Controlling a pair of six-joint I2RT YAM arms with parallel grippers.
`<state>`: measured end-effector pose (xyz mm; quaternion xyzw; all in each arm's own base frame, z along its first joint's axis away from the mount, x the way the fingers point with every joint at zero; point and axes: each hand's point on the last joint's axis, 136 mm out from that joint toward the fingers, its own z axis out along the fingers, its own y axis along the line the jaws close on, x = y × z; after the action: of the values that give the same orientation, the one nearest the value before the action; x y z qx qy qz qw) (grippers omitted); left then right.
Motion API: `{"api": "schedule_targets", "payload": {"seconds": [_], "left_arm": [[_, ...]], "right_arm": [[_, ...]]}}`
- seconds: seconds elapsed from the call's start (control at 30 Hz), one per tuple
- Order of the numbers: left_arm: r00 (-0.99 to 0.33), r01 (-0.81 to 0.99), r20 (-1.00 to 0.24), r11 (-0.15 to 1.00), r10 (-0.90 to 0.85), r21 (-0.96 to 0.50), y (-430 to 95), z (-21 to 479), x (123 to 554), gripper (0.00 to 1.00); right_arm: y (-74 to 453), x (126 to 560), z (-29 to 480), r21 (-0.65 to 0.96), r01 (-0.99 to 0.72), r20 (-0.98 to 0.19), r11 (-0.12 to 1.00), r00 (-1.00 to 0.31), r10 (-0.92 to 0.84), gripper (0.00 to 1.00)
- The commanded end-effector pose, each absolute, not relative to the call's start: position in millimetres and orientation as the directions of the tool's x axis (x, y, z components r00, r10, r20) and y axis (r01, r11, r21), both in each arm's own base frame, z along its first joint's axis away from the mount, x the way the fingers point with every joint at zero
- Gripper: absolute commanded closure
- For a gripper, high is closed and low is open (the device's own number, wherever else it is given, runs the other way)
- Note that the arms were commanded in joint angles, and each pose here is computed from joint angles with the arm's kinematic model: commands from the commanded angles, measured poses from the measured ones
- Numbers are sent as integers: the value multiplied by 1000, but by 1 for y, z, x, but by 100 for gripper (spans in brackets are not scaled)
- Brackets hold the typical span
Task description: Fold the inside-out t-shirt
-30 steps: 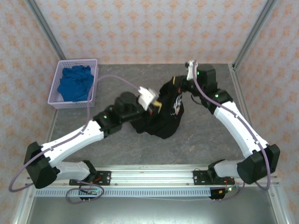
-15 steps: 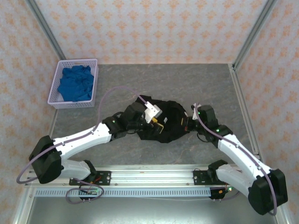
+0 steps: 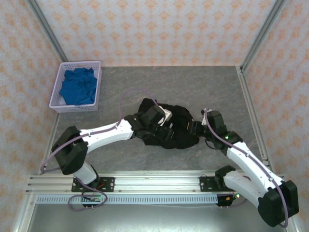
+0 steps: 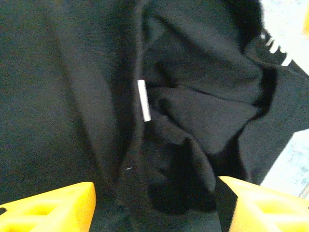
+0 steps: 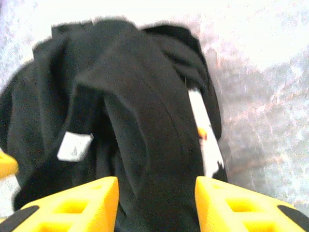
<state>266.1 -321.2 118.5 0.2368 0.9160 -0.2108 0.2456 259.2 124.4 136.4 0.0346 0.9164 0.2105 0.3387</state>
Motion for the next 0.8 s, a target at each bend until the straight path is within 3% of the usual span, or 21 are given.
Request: {"api": "schedule_targets", "payload": {"seconds": [0.0,0.13,0.23,0.3,0.4,0.53,0.77], "left_arm": [[-798,476,-523,845,299,-243,-307,114,266,31],[-817,474,-491,837,301,-275,-316,103,264,34],[-826,478,-479,819,296,-318,-326,102,263,42],[-832,481,-470,807,296,-343,-332,100,262,53],[-817,505,-496,782,295,-366,-341,114,266,78],[-729,601,-636,681,253,-418,-359,188,270,99],[-543,782,-839,384,32,-492,-393,369,260,100]], "right_arm": [[123,286,146,305,-113,-677,946,-724,131,48],[126,312,134,224,-119,-681,967,-729,68,45],[129,324,123,202,-116,-668,973,-743,50,48],[130,332,121,190,-111,-677,976,-734,48,60],[133,348,146,194,-118,-715,974,-697,57,82],[121,361,229,169,-135,-809,976,-585,59,100],[115,391,383,147,-177,-933,973,-352,77,100]]}}
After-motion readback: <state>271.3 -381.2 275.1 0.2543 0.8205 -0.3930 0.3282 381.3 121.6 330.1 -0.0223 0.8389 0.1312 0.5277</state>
